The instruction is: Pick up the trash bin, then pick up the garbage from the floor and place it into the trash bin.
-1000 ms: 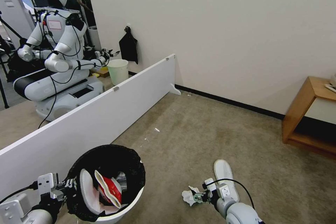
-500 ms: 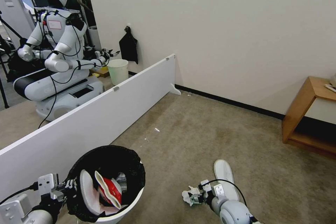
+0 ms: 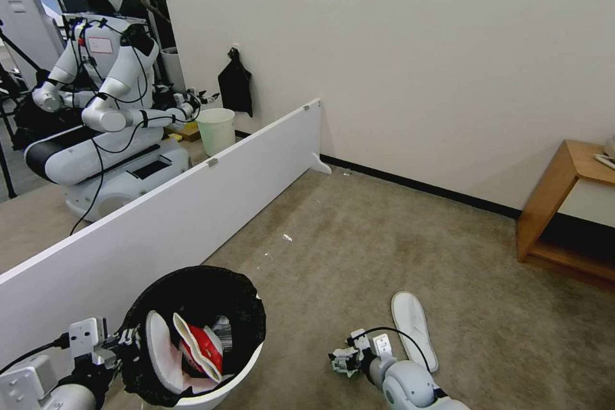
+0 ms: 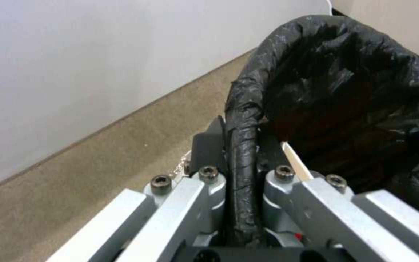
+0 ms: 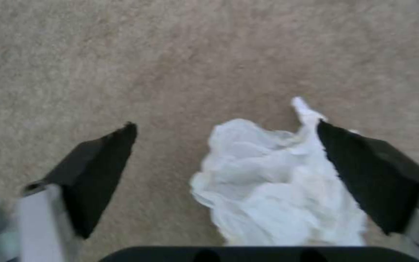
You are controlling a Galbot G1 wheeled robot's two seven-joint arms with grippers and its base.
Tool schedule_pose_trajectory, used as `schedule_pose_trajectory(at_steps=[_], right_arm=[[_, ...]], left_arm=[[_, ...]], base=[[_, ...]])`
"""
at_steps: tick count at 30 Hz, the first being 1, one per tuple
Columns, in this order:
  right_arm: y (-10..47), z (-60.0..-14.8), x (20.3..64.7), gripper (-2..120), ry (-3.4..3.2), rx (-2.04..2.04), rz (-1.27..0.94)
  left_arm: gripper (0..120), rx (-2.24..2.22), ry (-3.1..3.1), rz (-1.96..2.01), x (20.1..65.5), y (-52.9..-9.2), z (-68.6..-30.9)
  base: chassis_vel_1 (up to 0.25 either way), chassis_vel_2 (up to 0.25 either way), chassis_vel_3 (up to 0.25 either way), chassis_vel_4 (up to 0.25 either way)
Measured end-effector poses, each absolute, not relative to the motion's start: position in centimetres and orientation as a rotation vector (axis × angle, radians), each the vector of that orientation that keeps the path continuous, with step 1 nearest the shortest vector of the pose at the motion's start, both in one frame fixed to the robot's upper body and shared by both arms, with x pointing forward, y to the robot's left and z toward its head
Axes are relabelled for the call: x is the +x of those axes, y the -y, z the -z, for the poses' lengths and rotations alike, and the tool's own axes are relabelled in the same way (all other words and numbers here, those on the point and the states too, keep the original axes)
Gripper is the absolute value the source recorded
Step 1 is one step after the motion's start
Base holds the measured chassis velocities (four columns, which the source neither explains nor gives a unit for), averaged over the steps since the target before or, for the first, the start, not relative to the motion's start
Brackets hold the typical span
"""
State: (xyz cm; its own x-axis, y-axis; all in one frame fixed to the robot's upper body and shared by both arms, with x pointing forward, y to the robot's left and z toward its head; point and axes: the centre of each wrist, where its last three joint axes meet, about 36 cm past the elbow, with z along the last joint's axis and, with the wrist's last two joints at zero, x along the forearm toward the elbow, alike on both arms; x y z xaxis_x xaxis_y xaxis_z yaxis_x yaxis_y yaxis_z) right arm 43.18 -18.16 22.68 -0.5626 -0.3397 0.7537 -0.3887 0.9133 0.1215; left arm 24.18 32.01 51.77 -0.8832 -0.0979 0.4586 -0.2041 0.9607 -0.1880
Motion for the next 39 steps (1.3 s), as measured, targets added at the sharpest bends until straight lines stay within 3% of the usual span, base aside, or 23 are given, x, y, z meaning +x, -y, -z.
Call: schedule_pose_trajectory(at_steps=[2,4,8,13,15,23,24,39], right_arm=[[17.8,-22.3,43.3,79,2.193,0.504,-0.078],[17.8,-22.3,43.3,77,2.185,0.497,-0.079],[18.2,-21.9,43.4,57,2.147,0.452,-0.089],[18.6,-21.9,43.4,44,2.129,0.425,-0.094],[19.0,-21.9,43.4,31,2.117,0.407,-0.089],[19.4,-21.8,43.4,11,2.098,0.380,-0.078],[19.6,-21.7,43.4,2,2.094,0.374,-0.074],[21.0,-24.1,42.8,0,2.152,0.369,-0.100]], left_arm=[[4,0.216,2.652,-0.321,24.2,-32.0,-51.8],[4,0.216,2.652,-0.321,24.2,-32.0,-51.8],[4,0.215,2.651,-0.322,24.1,-32.0,-51.8],[4,0.214,2.652,-0.322,24.1,-32.0,-51.8],[4,0.212,2.653,-0.323,24.0,-31.9,-51.9],[4,0.209,2.653,-0.325,23.8,-31.8,-52.1],[4,0.208,2.652,-0.326,23.7,-31.7,-52.1],[4,0.204,2.655,-0.323,23.4,-31.4,-52.4]], base=[[0.000,0.000,0.000,0.000],[0.000,0.000,0.000,0.000],[0.000,0.000,0.000,0.000],[0.000,0.000,0.000,0.000],[0.000,0.000,0.000,0.000],[0.000,0.000,0.000,0.000],[0.000,0.000,0.000,0.000],[0.000,0.000,0.000,0.000]])
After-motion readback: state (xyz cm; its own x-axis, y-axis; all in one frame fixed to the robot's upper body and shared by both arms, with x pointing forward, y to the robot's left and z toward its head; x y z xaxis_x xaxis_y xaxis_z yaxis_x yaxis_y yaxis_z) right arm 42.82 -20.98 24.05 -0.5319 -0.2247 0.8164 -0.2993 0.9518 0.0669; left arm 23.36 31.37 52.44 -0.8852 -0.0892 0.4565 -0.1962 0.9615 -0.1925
